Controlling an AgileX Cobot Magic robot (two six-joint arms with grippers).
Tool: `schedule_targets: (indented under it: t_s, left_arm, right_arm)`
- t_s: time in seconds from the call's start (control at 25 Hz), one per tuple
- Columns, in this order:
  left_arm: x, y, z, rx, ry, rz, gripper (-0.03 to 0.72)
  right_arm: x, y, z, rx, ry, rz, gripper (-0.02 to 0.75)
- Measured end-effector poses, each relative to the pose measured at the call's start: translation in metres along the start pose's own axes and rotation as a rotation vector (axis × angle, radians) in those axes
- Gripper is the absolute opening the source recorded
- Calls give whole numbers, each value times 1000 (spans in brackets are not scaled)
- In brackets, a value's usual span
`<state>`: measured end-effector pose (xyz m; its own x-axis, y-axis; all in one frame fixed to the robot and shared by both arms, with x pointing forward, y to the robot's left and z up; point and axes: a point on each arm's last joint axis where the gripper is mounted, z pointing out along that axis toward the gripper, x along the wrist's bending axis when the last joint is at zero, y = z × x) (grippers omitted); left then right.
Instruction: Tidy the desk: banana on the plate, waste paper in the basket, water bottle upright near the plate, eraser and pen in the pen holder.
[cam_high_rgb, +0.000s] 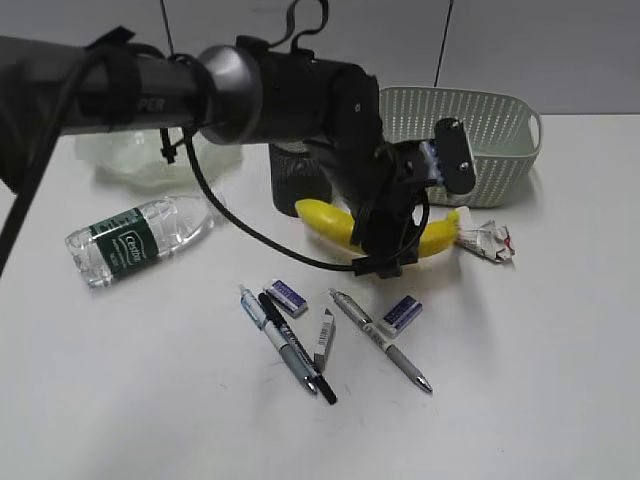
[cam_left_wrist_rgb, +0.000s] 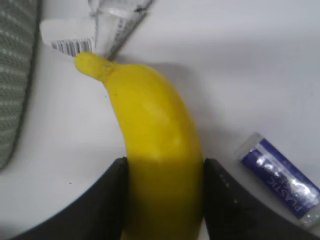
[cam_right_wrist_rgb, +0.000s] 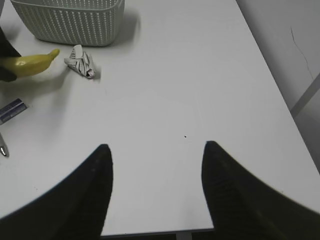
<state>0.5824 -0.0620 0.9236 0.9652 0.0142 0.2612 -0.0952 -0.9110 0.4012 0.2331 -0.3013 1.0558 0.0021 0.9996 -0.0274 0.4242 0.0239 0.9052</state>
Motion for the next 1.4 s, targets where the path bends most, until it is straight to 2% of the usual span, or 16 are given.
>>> schedule_targets:
  t_s: [0.12,0.52,0.64,0.76,0.92,1.16,1.24,1.4]
  left_arm:
    - [3,12,-22,-22,9,5,337]
    - [6,43,-135,-121,65,-75,337]
    - [7,46,-178,-159,129,-104,337]
    - [20,36,-214,-140,257,-163,337]
    - [55,-7,-238,-52,417,-327,337]
    - [114,-101,-238,63,512,-560,337]
    - [133,-132,-229,69,548,-617,337]
    - [163,-175,-193,3,609,-701,337]
  right_arm:
    - [0,0,0,0,0,0,454]
    - [0,0,0,0,0,0,454]
    - [0,0,0,0,0,0,454]
    - [0,0,0,0,0,0,454]
    - [0,0,0,0,0,0,454]
    - [0,0,0,0,0,0,454]
    - [0,0,0,0,0,0,454]
    - [0,0,0,0,0,0,454]
